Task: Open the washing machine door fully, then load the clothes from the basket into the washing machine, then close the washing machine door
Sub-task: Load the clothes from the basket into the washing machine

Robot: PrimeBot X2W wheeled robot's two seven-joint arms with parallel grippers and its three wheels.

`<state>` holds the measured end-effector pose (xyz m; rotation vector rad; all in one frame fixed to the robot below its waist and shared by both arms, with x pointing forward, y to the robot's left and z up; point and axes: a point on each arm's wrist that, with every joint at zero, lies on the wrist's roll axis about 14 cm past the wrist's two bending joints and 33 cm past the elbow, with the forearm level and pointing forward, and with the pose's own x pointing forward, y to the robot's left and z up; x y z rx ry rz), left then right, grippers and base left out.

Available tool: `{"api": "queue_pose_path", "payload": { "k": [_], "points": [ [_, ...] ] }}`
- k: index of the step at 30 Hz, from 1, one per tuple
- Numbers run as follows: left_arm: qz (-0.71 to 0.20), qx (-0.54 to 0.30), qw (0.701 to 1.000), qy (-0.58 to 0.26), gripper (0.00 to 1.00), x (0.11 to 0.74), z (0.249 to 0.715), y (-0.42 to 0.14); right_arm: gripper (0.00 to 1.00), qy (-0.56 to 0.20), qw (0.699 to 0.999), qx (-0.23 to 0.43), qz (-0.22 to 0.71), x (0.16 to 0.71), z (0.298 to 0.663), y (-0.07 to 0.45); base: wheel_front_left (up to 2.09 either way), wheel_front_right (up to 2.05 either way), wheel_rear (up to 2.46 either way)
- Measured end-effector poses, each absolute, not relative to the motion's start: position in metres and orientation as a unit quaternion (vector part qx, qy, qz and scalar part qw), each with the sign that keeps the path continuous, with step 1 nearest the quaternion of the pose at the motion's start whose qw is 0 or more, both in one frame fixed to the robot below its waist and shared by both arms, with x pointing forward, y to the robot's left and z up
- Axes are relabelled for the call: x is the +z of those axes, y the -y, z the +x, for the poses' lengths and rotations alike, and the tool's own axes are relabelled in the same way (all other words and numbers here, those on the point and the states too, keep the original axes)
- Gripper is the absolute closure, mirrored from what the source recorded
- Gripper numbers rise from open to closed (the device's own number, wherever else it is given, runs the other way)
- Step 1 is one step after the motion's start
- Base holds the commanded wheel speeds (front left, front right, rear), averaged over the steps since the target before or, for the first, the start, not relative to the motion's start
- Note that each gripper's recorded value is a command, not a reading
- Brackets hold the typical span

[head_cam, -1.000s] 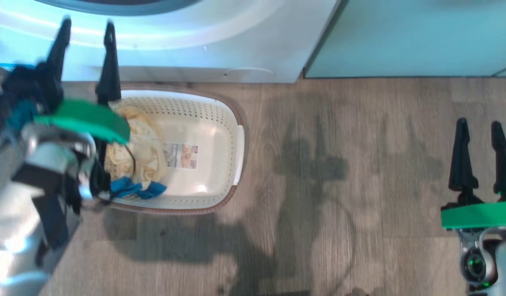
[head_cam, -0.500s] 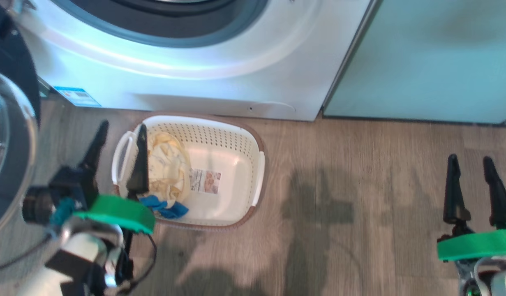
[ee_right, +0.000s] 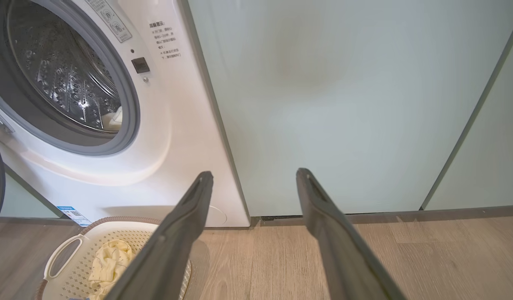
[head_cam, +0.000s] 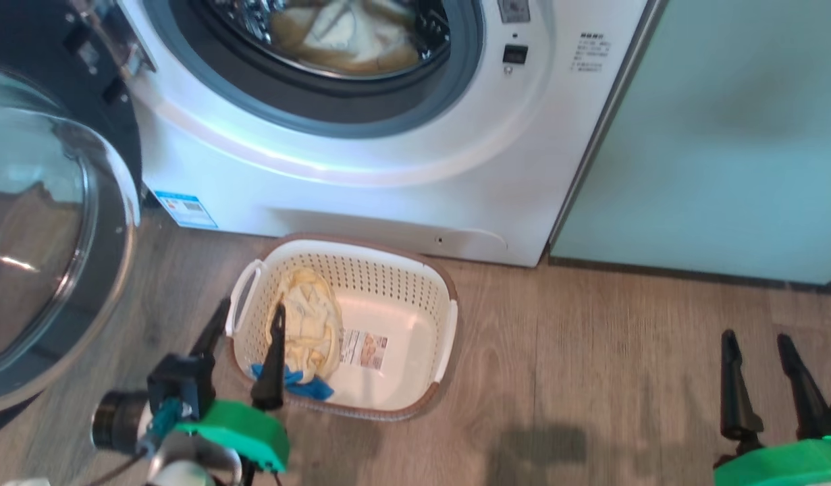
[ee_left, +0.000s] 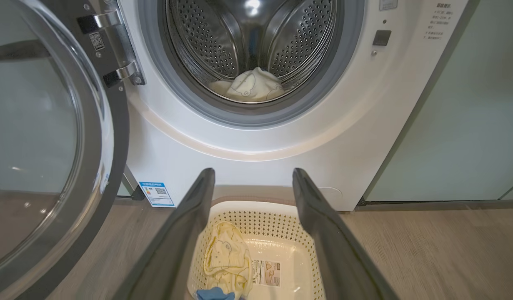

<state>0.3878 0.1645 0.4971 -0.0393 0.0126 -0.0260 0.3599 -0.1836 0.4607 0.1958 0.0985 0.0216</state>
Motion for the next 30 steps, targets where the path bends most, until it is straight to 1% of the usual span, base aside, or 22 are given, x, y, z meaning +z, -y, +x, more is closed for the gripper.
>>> {"api": "queue_pose_path", "payload": {
  "k": [5, 10, 16, 30],
  "points": [
    [-0.022, -0.007, 1.0, -0.011, 0.0, 0.497, 0.37, -0.167, 0.0, -0.042, 0.995, 0.017, 0.093, 0.47, 0.349, 0.181, 0.0, 0.0, 0.0],
    [-0.023, -0.007, 1.0, -0.006, 0.0, 0.5, 0.363, -0.166, 0.0, -0.043, 0.995, 0.018, 0.092, 0.473, 0.342, 0.181, 0.0, 0.0, 0.0],
    [-0.021, -0.005, 1.0, 0.005, 0.0, 0.507, 0.365, -0.168, 0.0, -0.032, 0.995, 0.018, 0.092, 0.481, 0.34, 0.181, 0.0, 0.0, 0.0],
    [-0.024, -0.002, 1.0, 0.007, 0.0, 0.507, 0.367, -0.168, 0.0, -0.039, 0.995, 0.014, 0.093, 0.478, 0.335, 0.183, 0.0, 0.0, 0.0]
  ]
}}
